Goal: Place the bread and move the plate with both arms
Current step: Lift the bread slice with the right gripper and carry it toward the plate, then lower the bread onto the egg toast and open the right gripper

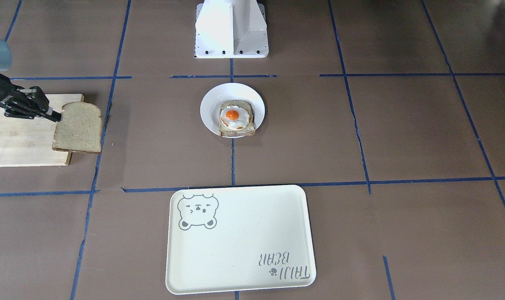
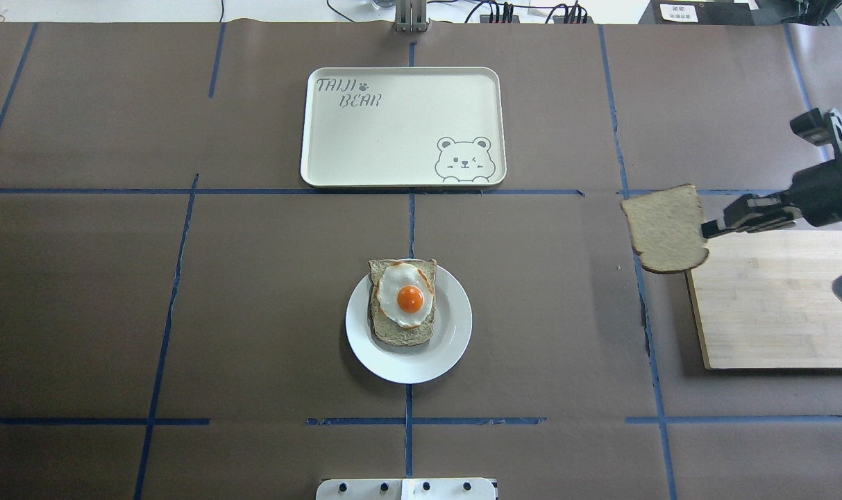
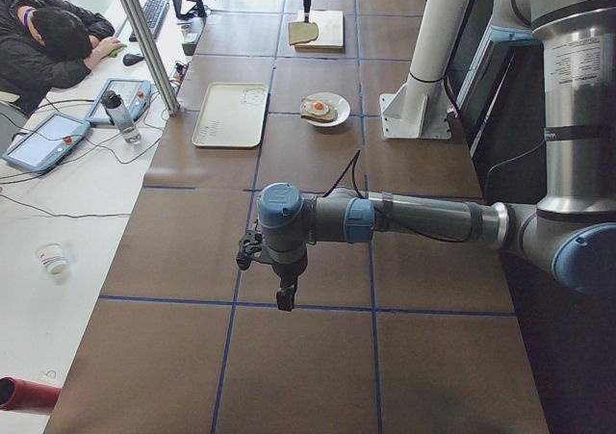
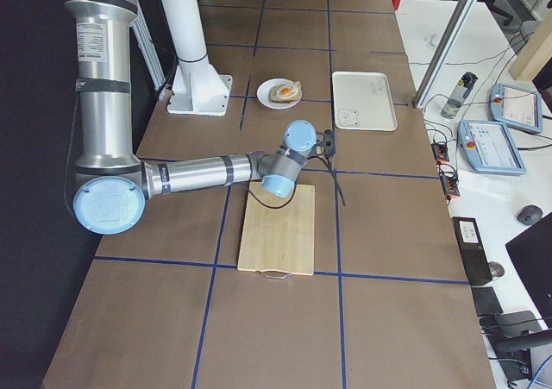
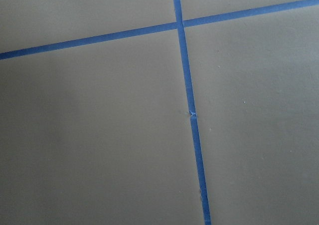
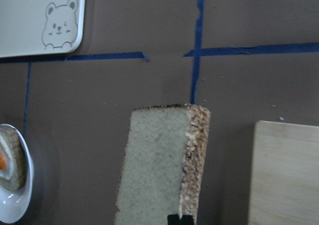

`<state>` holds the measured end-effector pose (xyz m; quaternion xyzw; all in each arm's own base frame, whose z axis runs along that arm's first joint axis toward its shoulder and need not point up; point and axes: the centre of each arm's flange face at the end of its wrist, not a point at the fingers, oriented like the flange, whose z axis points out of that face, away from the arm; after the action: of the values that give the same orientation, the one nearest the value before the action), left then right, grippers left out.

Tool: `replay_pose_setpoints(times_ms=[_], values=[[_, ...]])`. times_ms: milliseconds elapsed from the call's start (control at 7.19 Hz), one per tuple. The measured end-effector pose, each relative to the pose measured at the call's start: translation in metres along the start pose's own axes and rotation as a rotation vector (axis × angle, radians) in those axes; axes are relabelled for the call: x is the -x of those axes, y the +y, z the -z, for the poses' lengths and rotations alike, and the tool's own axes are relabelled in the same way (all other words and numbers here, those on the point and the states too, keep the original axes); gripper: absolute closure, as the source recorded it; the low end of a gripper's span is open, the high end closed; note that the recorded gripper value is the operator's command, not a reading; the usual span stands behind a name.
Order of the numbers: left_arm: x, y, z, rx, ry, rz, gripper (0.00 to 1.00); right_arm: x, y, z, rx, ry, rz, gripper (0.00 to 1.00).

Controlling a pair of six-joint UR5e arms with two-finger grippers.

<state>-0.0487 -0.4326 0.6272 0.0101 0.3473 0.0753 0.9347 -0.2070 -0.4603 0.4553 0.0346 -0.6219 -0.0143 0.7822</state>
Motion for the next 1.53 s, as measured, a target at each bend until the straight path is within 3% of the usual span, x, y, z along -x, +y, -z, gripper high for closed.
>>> replay_pose_setpoints(times_ms=[278,834,1112,1529], values=[[-0.001,0.0,0.001,-0.001,0.0,-0.001,0.0,0.102,-0.016,-0.061,-0.015,-0.07,-0.035,1.0],[-0.003,-0.005,0.004,-0.009,-0.002,-0.007,0.0,0.232,0.047,-0.188,-0.121,-0.161,-0.018,1.0],[-0.003,-0.005,0.004,-0.009,-0.001,-0.007,0.0,0.264,0.08,-0.228,-0.142,-0.173,-0.009,1.0],[-0.002,-0.007,0.004,-0.009,-0.001,-0.009,0.0,0.274,0.108,-0.261,-0.15,-0.14,-0.004,1.0]])
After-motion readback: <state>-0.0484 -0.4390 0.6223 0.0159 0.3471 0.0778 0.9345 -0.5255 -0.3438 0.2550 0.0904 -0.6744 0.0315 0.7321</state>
